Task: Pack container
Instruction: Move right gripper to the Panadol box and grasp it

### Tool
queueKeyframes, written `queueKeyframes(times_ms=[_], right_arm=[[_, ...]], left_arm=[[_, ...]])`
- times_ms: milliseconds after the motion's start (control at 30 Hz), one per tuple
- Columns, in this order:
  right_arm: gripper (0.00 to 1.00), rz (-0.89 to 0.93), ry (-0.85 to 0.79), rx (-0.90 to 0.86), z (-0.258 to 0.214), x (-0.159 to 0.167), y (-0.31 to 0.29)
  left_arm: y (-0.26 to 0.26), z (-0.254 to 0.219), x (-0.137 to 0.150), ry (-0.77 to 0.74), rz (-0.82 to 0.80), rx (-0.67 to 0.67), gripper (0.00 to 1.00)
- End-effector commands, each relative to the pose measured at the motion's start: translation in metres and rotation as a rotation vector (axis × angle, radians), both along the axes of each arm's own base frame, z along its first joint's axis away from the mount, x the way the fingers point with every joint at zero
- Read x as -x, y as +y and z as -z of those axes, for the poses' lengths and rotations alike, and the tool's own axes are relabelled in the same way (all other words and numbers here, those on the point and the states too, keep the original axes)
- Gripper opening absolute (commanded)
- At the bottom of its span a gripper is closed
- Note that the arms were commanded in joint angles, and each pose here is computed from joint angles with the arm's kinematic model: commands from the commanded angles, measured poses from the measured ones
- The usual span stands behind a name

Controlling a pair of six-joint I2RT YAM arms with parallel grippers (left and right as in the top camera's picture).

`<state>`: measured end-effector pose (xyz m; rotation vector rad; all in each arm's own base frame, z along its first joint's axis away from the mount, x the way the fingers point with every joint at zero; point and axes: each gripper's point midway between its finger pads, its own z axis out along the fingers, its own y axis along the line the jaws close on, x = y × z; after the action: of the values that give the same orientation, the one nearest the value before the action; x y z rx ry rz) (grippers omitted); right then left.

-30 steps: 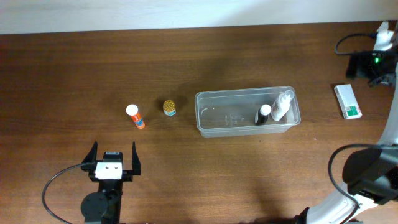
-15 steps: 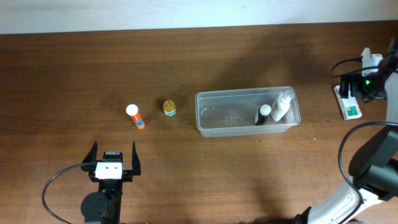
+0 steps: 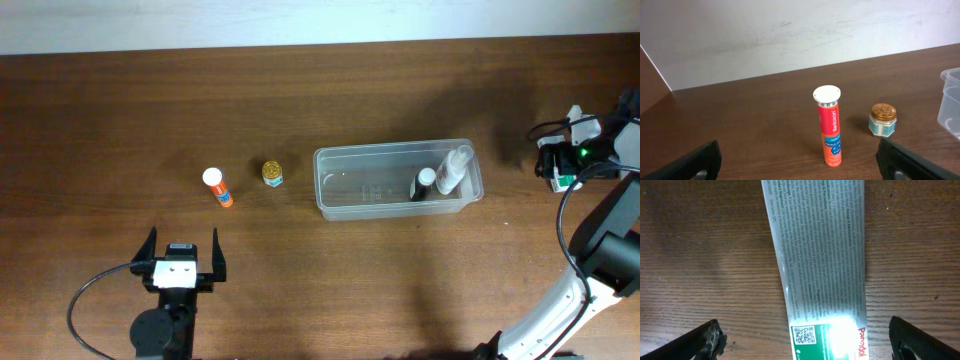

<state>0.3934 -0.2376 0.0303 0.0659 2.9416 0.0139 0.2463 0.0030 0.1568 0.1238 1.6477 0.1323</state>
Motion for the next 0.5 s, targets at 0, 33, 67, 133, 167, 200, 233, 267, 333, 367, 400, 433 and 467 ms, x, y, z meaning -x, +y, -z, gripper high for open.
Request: queueKeyframes(times_ms=[0, 33, 67, 133, 167, 200, 233, 267, 333, 367, 400, 433, 467], right_arm=[[1.0, -0.016, 0.022, -0.013, 0.013, 0.002, 0.002], [0.99, -0.016, 0.022, -0.014, 0.014, 0.002, 0.002], [0.98, -0.016, 0.021, -0.013, 0.014, 0.001, 0.002], [0.96, -0.015, 0.021, -0.007, 0.014, 0.001, 0.001], [0.95, -0.015, 0.021, -0.008, 0.014, 0.001, 0.001], [0.94, -0.015, 0.022, -0.008, 0.015, 0.001, 0.001], [0.94, -0.015, 0.025, -0.01, 0.016, 0.001, 0.001], [0.94, -0.015, 0.028, -0.012, 0.018, 0.002, 0.001], [0.94, -0.015, 0.034, -0.016, 0.021, 0.002, 0.002], [0.93, -0.015, 0.037, -0.019, 0.023, 0.003, 0.002], [0.93, -0.015, 0.042, -0.021, 0.025, 0.003, 0.002], [0.93, -0.014, 0.043, -0.02, 0.026, 0.003, 0.002], [0.91, -0.015, 0.045, -0.02, 0.027, 0.003, 0.002]], left_arm=[[-0.001, 0.001, 0.0, 0.002, 0.007, -0.011, 0.99], [-0.001, 0.001, 0.0, 0.002, 0.007, -0.011, 1.0], [-0.001, 0.001, 0.0, 0.002, 0.007, -0.011, 0.99], [-0.001, 0.001, 0.0, 0.002, 0.007, -0.011, 0.99], [-0.001, 0.001, 0.0, 0.002, 0.007, -0.011, 0.99], [-0.001, 0.001, 0.0, 0.002, 0.007, -0.011, 0.99], [-0.001, 0.001, 0.0, 0.002, 0.007, -0.011, 0.99], [-0.001, 0.001, 0.0, 0.002, 0.007, -0.011, 0.99], [-0.001, 0.001, 0.0, 0.002, 0.007, -0.011, 1.0], [-0.001, 0.001, 0.0, 0.002, 0.007, -0.011, 0.99], [-0.001, 0.001, 0.0, 0.002, 0.007, -0.011, 1.0], [-0.001, 0.001, 0.0, 0.002, 0.007, -0.011, 0.99], [-0.001, 0.001, 0.0, 0.002, 0.007, -0.011, 0.99]])
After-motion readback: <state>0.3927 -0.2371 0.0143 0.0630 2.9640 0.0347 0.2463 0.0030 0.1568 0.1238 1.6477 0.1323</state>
